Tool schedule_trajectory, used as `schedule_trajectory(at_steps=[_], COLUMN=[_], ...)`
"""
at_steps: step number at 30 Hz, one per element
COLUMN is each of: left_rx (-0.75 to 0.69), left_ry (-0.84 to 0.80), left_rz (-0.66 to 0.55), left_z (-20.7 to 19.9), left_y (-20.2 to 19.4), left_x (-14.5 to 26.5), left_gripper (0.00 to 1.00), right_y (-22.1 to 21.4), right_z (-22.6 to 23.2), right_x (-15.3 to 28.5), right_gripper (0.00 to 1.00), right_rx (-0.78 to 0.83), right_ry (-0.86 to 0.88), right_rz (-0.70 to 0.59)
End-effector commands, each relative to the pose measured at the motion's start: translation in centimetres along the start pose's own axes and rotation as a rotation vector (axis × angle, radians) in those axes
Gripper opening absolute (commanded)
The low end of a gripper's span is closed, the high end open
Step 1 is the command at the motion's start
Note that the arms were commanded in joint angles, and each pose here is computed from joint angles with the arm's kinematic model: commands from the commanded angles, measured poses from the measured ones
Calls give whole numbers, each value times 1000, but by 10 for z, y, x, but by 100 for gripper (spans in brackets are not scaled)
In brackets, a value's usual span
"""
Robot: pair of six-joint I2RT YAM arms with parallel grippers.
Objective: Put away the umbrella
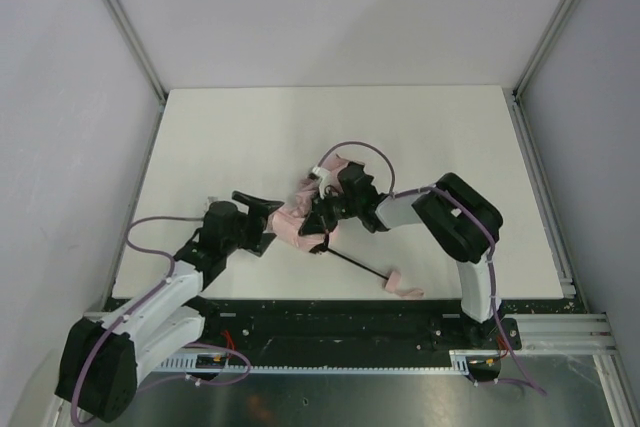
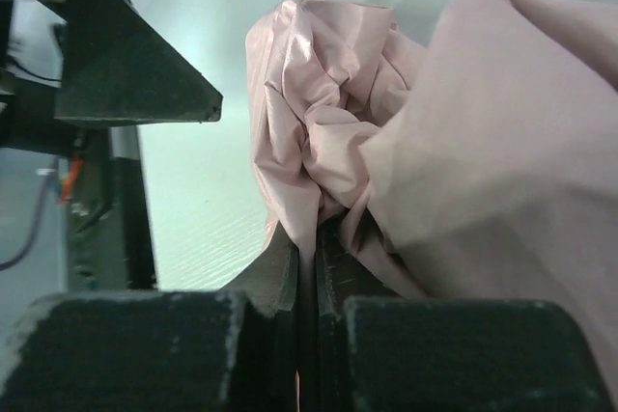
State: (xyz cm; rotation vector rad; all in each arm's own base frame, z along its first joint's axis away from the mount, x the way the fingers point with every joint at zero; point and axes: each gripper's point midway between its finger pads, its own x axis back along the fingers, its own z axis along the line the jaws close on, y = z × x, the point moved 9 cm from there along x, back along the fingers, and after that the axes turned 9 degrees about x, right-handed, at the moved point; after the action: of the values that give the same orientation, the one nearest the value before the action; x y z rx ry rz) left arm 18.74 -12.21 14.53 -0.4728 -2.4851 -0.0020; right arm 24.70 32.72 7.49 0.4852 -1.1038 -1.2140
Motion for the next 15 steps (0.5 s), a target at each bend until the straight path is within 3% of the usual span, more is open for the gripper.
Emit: schedule_trajectory(at_steps=[1, 8, 15], left_rx=[-7, -32, -59], left_ry=[53, 101, 177], left_rz=[52, 42, -37], left_z=[9, 11, 23], left_y=[-5, -18, -23], left_x=[-3, -13, -30], left_gripper=[100, 99, 99], right_y=[-76, -94, -98], right_z=[-8, -25, -34], right_x=[13, 14, 13], right_gripper=[0, 0, 0], right_rx=[-419, -569, -617], right_ry=[108, 102, 116], right_rz=[228, 239, 231])
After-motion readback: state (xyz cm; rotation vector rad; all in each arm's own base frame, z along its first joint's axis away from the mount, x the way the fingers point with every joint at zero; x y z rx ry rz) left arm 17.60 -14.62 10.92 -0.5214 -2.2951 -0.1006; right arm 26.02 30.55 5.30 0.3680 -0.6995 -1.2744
